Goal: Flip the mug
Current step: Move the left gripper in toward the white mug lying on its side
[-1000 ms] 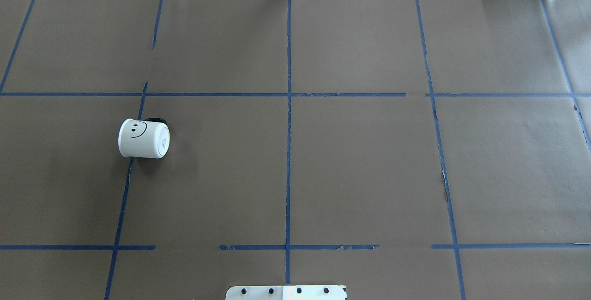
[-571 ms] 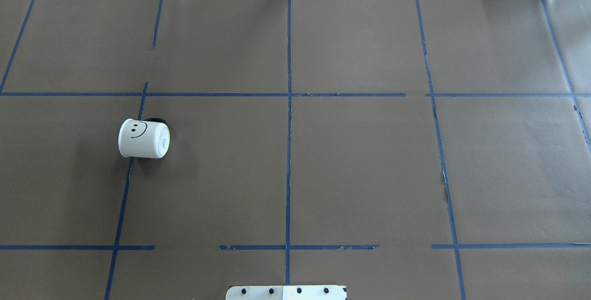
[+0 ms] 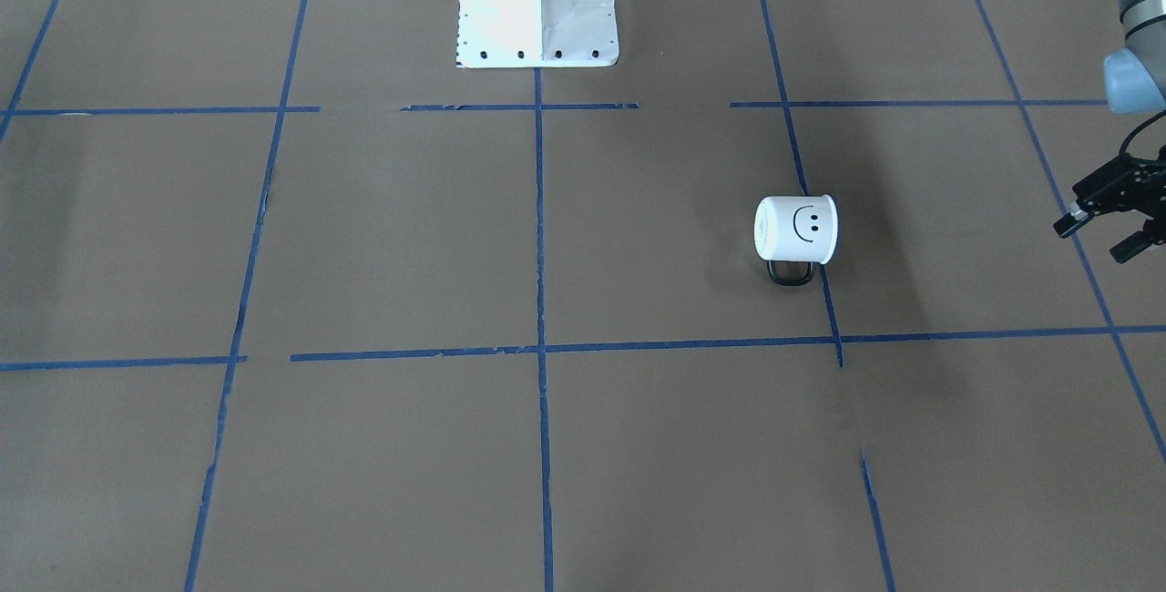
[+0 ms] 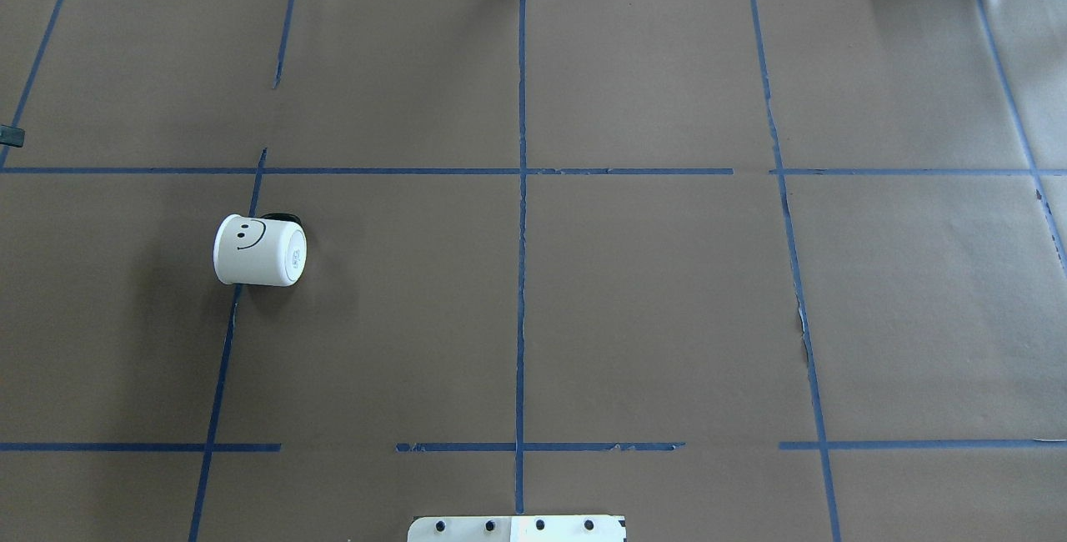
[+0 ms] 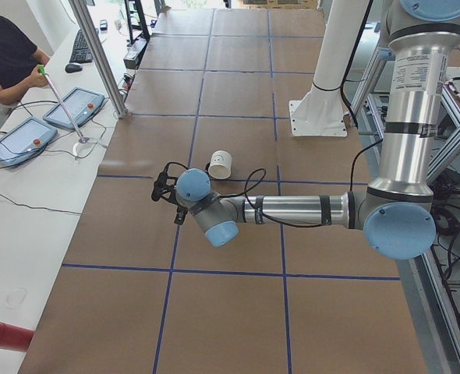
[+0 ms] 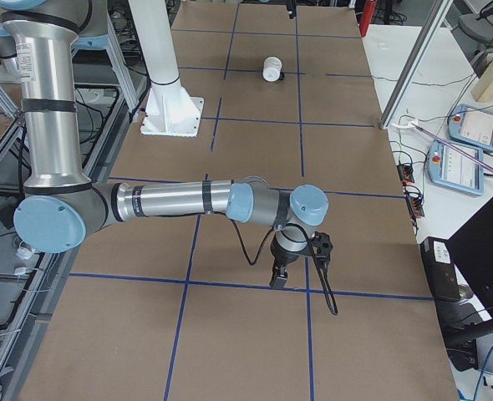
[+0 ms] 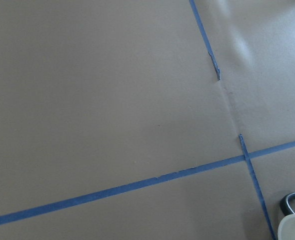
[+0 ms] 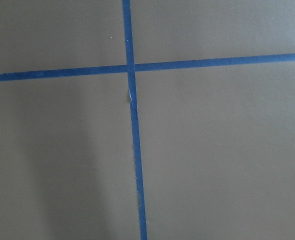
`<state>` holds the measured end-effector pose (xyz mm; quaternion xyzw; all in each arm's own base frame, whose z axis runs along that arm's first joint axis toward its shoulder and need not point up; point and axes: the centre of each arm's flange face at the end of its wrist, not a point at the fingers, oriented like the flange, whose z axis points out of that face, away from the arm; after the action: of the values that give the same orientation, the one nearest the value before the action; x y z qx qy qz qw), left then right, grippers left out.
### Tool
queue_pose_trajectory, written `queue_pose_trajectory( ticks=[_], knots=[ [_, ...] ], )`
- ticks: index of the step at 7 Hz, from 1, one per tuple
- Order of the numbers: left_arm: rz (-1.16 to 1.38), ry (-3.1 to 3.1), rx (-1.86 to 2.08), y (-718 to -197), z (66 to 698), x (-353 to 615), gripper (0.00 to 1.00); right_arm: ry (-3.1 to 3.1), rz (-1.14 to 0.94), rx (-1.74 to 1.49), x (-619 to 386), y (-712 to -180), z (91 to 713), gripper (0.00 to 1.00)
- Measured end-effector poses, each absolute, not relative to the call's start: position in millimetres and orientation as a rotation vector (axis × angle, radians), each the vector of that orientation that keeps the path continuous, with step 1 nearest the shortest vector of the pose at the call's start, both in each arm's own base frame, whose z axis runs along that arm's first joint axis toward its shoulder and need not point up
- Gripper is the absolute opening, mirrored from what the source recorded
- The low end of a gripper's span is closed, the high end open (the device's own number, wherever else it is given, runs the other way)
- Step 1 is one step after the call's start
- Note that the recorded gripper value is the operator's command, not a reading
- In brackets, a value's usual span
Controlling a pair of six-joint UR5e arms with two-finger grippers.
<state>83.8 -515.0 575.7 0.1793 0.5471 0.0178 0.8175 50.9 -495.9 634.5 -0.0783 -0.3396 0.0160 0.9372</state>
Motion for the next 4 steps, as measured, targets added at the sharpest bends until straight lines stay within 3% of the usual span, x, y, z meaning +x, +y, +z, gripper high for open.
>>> queue_pose_trajectory(
  ticks=[4],
  knots=[
    [-0.146, 1.345, 0.272, -496.2, 563.7, 118.0, 1.0, -0.694, 0.033, -0.16, 51.0, -495.9, 634.5, 1.0]
  ],
)
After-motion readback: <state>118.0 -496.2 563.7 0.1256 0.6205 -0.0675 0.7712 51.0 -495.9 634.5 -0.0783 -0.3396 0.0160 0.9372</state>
